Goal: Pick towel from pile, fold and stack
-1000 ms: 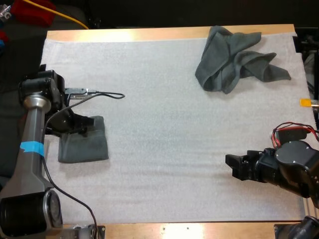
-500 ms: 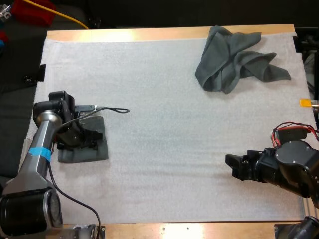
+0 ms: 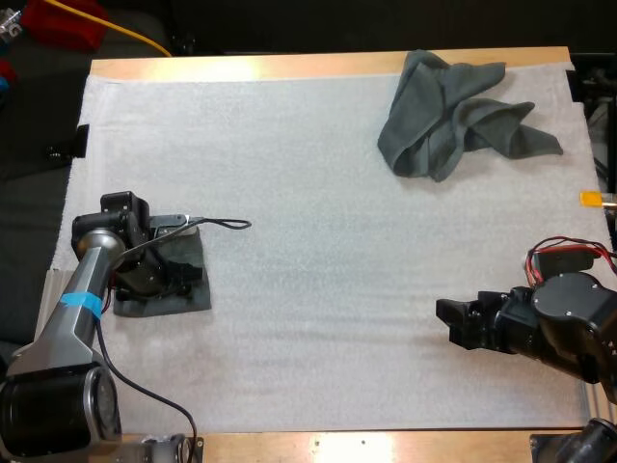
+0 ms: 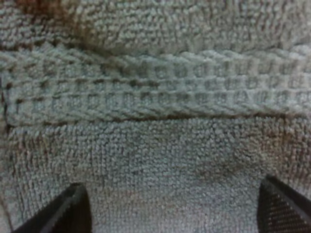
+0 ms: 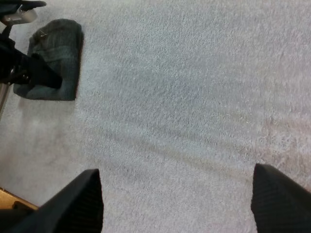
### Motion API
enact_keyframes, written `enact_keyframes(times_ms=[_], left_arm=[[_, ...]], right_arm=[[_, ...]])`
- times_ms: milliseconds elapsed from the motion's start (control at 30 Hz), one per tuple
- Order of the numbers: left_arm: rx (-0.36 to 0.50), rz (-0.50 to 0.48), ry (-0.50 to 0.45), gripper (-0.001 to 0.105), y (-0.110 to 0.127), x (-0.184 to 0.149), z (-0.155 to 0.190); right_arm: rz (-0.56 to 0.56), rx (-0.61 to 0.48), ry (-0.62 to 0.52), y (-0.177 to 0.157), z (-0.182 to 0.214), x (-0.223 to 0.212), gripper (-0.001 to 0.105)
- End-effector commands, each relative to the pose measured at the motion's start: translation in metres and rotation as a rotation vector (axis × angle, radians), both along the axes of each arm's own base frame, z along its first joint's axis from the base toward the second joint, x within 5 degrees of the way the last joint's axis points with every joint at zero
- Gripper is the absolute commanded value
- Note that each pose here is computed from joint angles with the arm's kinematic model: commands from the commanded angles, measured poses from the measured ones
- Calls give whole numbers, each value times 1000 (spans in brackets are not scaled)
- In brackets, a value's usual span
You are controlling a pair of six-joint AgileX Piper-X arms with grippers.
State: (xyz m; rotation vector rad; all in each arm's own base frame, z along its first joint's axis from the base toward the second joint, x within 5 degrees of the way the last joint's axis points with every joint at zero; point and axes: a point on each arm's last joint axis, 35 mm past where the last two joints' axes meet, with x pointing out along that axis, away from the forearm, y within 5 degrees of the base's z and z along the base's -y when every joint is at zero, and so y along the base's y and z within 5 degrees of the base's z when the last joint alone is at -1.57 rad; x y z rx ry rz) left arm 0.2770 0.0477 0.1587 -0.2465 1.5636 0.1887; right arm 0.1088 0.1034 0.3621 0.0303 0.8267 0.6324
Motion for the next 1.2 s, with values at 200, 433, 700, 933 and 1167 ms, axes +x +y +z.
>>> enact_keyframes(times_ms=[200,433,700,933,1167], left_arm=[[5,7,-74,69,3,25,34],[8,5,-213,69,5,46,50],[-1,25,-173,69,7,58,22],[-15,29,-85,69,8,61,-8],[-49,27,-91,69,8,66,2]], right_arm=[[-5,0,-12,-1,3,0,63],[-5,0,-12,-1,3,0,63],[-5,0,-12,-1,3,0,63],[-5,0,-12,-1,3,0,63],[-5,0,-12,-1,3,0,63]])
